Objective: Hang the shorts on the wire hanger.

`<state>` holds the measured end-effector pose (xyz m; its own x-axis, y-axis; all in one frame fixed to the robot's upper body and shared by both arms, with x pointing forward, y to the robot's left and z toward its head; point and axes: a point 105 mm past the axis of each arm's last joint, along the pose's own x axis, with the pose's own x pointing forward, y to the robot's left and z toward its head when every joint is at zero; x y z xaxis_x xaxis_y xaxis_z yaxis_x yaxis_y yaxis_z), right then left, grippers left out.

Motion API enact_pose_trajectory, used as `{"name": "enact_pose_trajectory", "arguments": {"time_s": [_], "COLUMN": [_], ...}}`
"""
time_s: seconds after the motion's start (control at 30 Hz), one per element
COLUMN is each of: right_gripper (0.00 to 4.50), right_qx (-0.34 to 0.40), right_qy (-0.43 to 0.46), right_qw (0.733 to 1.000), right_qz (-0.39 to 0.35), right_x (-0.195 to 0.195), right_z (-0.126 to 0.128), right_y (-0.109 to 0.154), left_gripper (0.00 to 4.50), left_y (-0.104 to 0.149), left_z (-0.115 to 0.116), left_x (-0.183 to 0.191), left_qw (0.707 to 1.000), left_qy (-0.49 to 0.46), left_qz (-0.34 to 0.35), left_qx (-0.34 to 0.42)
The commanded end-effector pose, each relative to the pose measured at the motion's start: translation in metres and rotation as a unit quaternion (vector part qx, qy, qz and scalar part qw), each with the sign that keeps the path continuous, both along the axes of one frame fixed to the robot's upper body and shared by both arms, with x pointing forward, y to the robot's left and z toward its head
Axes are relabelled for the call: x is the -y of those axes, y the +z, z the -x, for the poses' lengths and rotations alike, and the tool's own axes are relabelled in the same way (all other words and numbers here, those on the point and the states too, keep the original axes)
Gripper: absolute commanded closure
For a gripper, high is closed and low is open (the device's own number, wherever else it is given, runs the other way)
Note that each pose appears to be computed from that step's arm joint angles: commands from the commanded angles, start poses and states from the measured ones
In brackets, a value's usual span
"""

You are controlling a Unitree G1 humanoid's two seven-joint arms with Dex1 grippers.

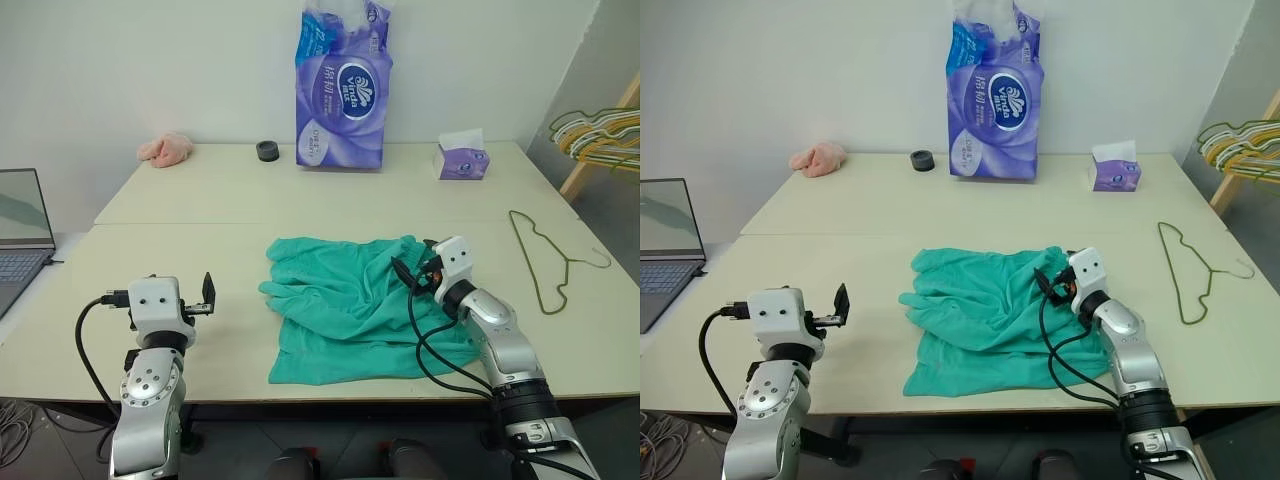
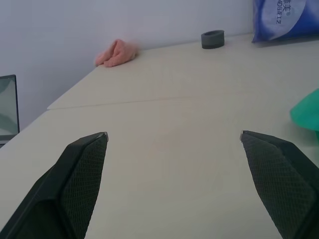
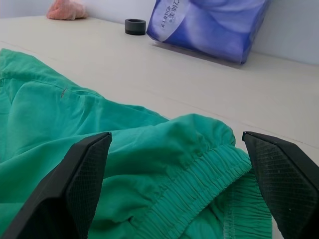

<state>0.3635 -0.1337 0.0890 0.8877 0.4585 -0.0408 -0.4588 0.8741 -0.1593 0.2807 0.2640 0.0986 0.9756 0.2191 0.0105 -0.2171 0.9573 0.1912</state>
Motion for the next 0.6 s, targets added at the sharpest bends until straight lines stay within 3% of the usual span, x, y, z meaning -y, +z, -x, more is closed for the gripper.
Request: {"name": "enact_pose_trajectory", "arguments": {"time_s": [0.03, 0.43, 0.6], "right_gripper": [0.01, 0.01, 0.01], "right_qx": [0.03, 0.031, 0.029], "right_qy": [0.004, 0.007, 0.05], "right_qw": [1.0, 0.999, 0.998], "right_qz": [-0.008, -0.011, -0.017], "right_x": [-0.001, -0.002, -0.008], "right_z": [-0.002, -0.001, 0.005], "right_y": [0.016, 0.015, 0.02], "left_gripper": [0.0, 0.0, 0.0], "left_y": [0.015, 0.014, 0.011], "left_z": [-0.002, -0.002, -0.001], "left_x": [0.001, 0.005, 0.036], "left_qw": [1.0, 0.999, 0.993], "left_qy": [-0.004, -0.017, -0.112], "left_qz": [-0.013, -0.014, -0.016], "left_qx": [0.026, 0.024, 0.025]}}
